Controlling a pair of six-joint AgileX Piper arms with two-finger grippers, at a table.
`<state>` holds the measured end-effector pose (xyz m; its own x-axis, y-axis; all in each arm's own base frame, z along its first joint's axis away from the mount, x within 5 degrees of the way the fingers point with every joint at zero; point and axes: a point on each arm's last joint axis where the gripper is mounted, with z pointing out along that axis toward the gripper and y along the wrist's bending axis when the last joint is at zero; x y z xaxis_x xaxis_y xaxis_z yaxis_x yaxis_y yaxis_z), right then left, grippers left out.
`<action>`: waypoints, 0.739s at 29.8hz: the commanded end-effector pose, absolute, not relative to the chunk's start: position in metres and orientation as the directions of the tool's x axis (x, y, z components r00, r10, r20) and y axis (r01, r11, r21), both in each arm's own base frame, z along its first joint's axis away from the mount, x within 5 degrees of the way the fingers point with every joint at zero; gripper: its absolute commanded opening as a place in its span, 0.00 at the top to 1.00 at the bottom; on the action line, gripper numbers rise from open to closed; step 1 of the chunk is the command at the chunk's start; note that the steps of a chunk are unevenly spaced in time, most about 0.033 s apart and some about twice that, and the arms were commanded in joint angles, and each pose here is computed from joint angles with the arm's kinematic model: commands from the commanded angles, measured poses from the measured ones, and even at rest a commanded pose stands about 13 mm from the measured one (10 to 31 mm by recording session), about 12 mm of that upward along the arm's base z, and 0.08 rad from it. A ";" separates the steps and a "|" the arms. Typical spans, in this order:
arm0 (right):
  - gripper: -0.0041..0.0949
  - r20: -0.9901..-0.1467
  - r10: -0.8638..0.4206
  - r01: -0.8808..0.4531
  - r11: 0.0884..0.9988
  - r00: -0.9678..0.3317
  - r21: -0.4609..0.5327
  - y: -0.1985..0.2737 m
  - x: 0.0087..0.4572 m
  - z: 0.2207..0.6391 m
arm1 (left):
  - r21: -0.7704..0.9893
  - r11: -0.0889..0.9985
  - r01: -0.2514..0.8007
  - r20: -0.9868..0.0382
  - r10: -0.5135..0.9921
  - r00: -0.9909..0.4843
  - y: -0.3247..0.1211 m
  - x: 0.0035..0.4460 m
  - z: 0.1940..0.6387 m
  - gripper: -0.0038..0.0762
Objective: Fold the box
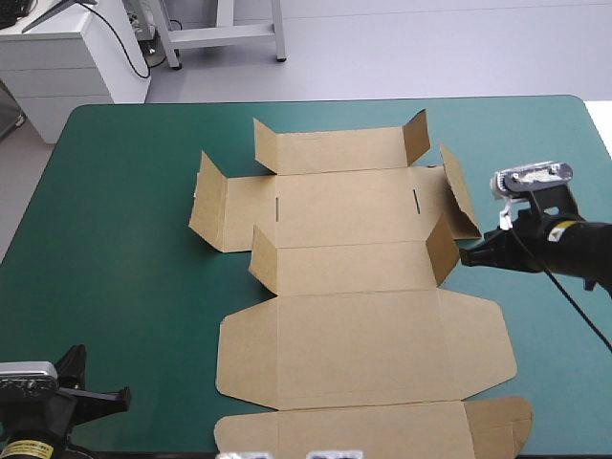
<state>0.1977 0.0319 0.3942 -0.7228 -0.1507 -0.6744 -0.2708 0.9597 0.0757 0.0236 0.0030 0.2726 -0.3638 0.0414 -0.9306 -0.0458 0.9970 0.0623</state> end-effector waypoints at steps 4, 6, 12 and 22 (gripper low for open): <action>0.96 -0.658 -0.179 -0.296 0.953 -0.731 0.070 0.037 0.246 0.398 | 0.055 0.997 -0.047 -0.958 0.039 -0.283 0.003 0.026 0.288 0.96; 0.94 -0.637 -0.201 -0.312 0.948 -0.744 0.066 0.038 0.261 0.392 | 0.055 0.997 -0.047 -0.958 0.039 -0.283 0.003 0.026 0.288 0.96; 0.70 -0.506 -0.231 -0.326 0.939 -0.831 0.107 0.042 0.292 0.370 | 0.055 0.997 -0.047 -0.958 0.039 -0.283 0.003 0.026 0.288 0.96; 0.36 -0.393 -0.254 -0.337 0.928 -0.884 0.158 0.047 0.326 0.337 | 0.055 0.997 -0.047 -0.958 0.039 -0.283 0.003 0.026 0.288 0.96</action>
<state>0.3250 0.0456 0.3228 -0.9067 -0.2487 -0.3406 -0.3183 0.9334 0.1659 0.0236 0.0030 0.2726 -0.3638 0.0407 -0.9306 -0.0460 0.9970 0.0616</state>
